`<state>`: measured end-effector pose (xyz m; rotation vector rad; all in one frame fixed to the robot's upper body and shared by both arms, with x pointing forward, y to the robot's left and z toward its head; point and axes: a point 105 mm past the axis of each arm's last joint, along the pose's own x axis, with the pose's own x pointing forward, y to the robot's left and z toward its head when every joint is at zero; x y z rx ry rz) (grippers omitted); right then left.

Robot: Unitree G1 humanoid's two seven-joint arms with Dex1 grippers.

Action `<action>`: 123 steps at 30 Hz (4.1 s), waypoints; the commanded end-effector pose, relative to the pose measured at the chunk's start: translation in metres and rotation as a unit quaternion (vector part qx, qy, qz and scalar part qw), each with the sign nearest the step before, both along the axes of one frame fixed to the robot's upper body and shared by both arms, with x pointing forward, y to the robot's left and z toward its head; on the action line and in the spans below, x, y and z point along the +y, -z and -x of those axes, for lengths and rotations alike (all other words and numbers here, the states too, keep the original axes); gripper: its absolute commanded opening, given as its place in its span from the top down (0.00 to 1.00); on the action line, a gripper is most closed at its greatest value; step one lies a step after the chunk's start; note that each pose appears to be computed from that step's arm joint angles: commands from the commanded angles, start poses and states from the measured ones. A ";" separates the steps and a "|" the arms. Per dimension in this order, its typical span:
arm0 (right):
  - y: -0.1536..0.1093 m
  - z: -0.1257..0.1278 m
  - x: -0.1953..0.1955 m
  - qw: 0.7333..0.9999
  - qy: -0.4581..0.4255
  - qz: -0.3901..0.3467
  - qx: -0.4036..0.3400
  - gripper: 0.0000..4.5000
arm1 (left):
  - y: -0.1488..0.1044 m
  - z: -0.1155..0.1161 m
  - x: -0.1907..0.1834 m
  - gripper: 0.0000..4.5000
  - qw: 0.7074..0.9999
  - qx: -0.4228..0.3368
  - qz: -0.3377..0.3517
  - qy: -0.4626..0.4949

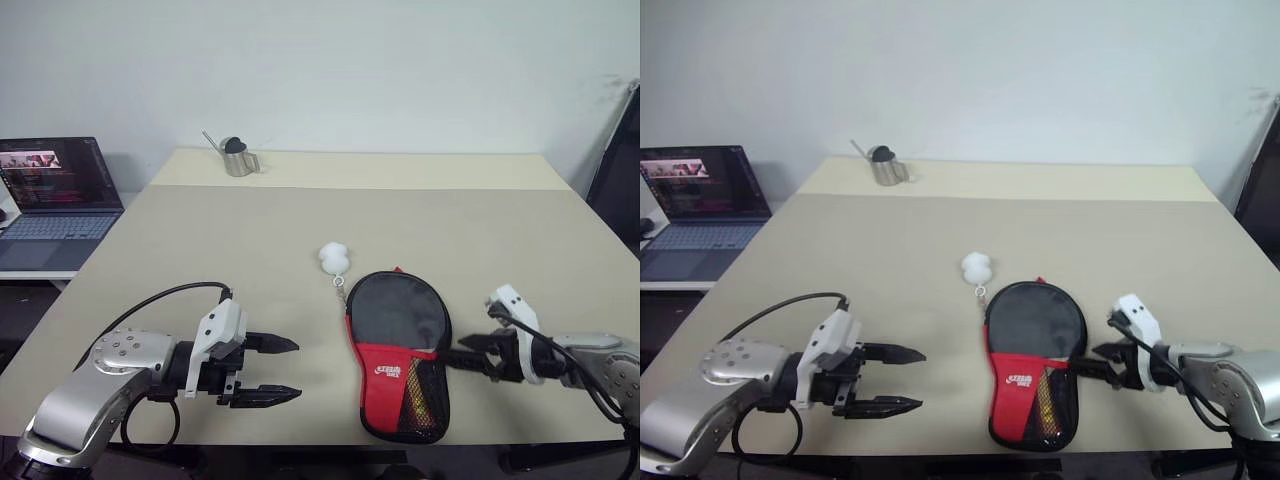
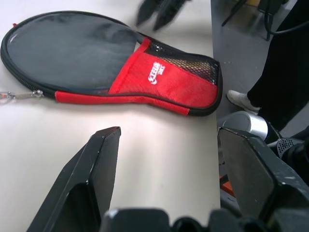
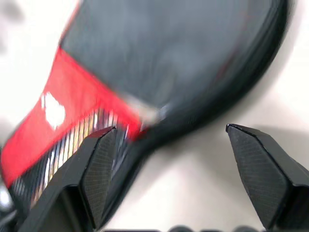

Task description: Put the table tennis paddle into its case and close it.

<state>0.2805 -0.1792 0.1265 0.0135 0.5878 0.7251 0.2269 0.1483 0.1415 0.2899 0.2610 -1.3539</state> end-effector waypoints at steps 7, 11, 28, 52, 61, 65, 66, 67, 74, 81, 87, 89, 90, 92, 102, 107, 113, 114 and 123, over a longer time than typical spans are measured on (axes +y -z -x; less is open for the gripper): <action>-0.040 -0.013 0.056 0.984 -0.104 -0.046 -0.137 0.01 | -0.033 -0.054 -0.009 0.22 0.982 -0.092 0.074 -0.147; -0.036 -0.023 0.081 0.977 -0.133 -0.049 -0.158 0.01 | -0.040 -0.080 -0.004 0.22 0.965 -0.124 0.079 -0.217; 0.005 -0.037 0.114 0.980 -0.136 -0.044 -0.138 0.01 | -0.029 -0.180 -0.010 0.22 0.923 -0.097 0.069 -0.366; 0.011 -0.026 0.127 0.983 -0.110 -0.057 -0.133 0.01 | 0.036 -0.211 -0.074 0.22 0.964 -0.004 -0.021 -0.266; 0.010 -0.029 0.127 0.984 -0.097 -0.057 -0.139 0.00 | 0.041 -0.207 -0.082 0.50 0.968 -0.004 -0.018 -0.252; 0.011 -0.034 0.124 0.985 -0.081 -0.052 -0.140 0.00 | 0.038 -0.208 -0.080 0.80 0.966 -0.011 -0.009 -0.259; 0.011 -0.036 0.122 0.986 -0.077 -0.049 -0.142 0.00 | 0.037 -0.208 -0.080 0.88 0.965 -0.011 -0.004 -0.260; 0.011 -0.038 0.121 0.986 -0.072 -0.046 -0.143 0.00 | 0.036 -0.209 -0.079 0.93 0.965 -0.010 0.003 -0.262; 0.025 -0.050 0.107 0.990 -0.035 -0.005 -0.136 0.00 | 0.027 -0.208 -0.073 0.98 0.963 -0.013 0.030 -0.269; 0.054 -0.048 0.097 0.994 -0.037 0.047 -0.092 0.00 | 0.010 -0.200 -0.079 0.98 0.972 -0.061 0.013 -0.225; 0.075 -0.029 0.099 0.990 -0.087 0.090 -0.072 0.00 | 0.005 -0.207 -0.086 0.98 0.971 -0.091 -0.017 -0.223; 0.079 -0.025 0.100 0.988 -0.097 0.100 -0.071 0.00 | 0.004 -0.209 -0.091 0.98 0.971 -0.097 -0.023 -0.218; 0.081 -0.023 0.101 0.987 -0.100 0.103 -0.071 0.00 | 0.004 -0.210 -0.092 0.98 0.971 -0.098 -0.025 -0.217; 0.085 -0.020 0.101 0.988 -0.100 0.103 -0.063 0.00 | 0.006 -0.212 -0.098 0.98 0.970 -0.103 -0.037 -0.215; 0.094 -0.008 0.114 0.993 -0.101 0.065 -0.010 0.00 | 0.016 -0.220 -0.105 0.98 0.961 -0.124 -0.079 -0.235; 0.098 -0.008 0.118 0.994 -0.092 0.065 -0.006 0.00 | 0.015 -0.226 -0.105 0.98 0.947 -0.162 -0.109 -0.255; 0.104 -0.002 0.128 0.995 -0.087 0.056 0.007 0.00 | 0.002 -0.231 -0.115 0.98 0.935 -0.208 -0.104 -0.267; 0.105 -0.001 0.129 0.995 -0.086 0.054 0.008 0.00 | 0.000 -0.230 -0.118 0.98 0.935 -0.214 -0.102 -0.263; 0.107 0.013 0.131 0.996 -0.073 0.044 0.023 0.00 | -0.015 -0.230 -0.141 0.98 0.920 -0.276 -0.108 -0.254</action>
